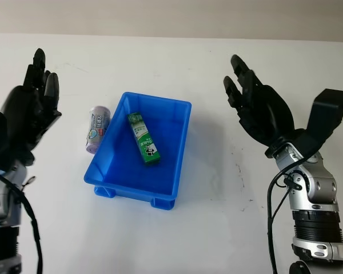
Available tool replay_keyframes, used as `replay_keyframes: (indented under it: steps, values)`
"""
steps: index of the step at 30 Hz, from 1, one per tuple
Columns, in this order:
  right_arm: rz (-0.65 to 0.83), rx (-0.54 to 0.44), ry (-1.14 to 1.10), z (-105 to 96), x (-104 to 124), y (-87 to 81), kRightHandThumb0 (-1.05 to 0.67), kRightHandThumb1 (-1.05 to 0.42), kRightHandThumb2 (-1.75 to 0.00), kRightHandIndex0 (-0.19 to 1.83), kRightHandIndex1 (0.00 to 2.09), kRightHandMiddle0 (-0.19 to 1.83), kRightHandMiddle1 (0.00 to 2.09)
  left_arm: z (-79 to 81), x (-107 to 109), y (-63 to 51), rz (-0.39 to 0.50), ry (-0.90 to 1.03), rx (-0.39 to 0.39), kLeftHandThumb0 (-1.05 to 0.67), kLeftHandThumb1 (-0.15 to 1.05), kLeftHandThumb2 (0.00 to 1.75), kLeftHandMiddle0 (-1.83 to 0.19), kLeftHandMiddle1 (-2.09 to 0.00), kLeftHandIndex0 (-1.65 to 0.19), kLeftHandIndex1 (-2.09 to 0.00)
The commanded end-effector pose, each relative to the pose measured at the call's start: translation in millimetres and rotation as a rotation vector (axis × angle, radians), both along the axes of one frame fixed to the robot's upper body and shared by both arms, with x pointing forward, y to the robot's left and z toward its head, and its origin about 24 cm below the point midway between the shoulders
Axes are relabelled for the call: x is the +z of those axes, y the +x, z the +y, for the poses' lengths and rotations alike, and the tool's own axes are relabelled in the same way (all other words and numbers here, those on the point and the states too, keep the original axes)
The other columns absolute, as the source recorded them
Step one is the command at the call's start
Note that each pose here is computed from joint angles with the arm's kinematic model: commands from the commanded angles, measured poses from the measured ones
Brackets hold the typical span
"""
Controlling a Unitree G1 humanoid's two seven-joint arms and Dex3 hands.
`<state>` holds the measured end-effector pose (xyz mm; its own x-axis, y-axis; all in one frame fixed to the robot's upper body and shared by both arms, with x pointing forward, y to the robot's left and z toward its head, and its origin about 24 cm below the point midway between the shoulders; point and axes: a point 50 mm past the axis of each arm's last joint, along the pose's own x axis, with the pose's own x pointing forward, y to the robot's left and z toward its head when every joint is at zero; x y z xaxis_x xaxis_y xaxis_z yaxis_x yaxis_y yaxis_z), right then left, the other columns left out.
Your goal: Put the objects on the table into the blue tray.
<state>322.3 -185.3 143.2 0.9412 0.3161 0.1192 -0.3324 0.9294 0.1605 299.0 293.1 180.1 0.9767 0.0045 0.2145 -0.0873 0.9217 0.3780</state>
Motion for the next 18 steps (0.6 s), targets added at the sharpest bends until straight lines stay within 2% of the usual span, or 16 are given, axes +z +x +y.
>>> replay_keyframes:
  steps: [1, 3, 8, 10, 14, 18]
  values:
    - [-0.008, -0.006, 0.039, -0.4, 2.0, -3.8, -0.79, -1.05, -0.79, -0.19, 0.0, -0.19, 0.0, 5.3, 11.9, 3.3, -0.014, 0.064, -0.01, -0.6, 1.05, 0.28, 0.19, 0.0, 0.19, 0.0]
    - [-0.005, -0.007, 0.072, 0.5, 1.8, -4.9, -0.8, -1.05, -0.79, -0.19, 0.0, -0.19, 0.0, 11.6, 17.8, 5.2, -0.003, 0.162, -0.019, -0.56, 1.04, 0.13, 0.19, 0.0, 0.19, 0.0]
    - [0.0, -0.024, 0.09, 2.0, 1.7, -7.2, -0.82, -1.05, -0.78, -0.19, 0.0, -0.19, 0.0, 21.4, 27.0, 7.4, 0.036, 0.434, 0.014, -0.6, 1.01, 0.06, 0.19, 0.0, 0.19, 0.0]
    - [-0.005, -0.032, 0.084, 2.4, 2.2, -7.9, -0.82, -1.05, -0.78, -0.19, 0.0, -0.19, 0.0, 19.5, 30.4, 6.6, 0.038, 0.579, 0.023, -0.66, 1.03, 0.06, 0.19, -0.01, 0.19, -0.01]
    - [-0.02, -0.033, 0.062, 4.0, 4.7, -8.5, -0.82, -1.05, -0.77, -0.19, 0.0, -0.19, 0.0, 13.5, 33.1, 7.0, 0.063, 0.881, -0.006, -0.56, 0.99, 0.04, 0.19, 0.0, 0.19, 0.0]
    - [-0.031, -0.021, 0.049, 5.2, 6.6, -8.6, -0.82, -1.05, -0.77, -0.19, 0.0, -0.19, 0.0, 9.2, 24.6, 11.2, 0.047, 1.228, -0.077, -0.53, 0.97, 0.05, 0.19, 0.0, 0.19, 0.0]
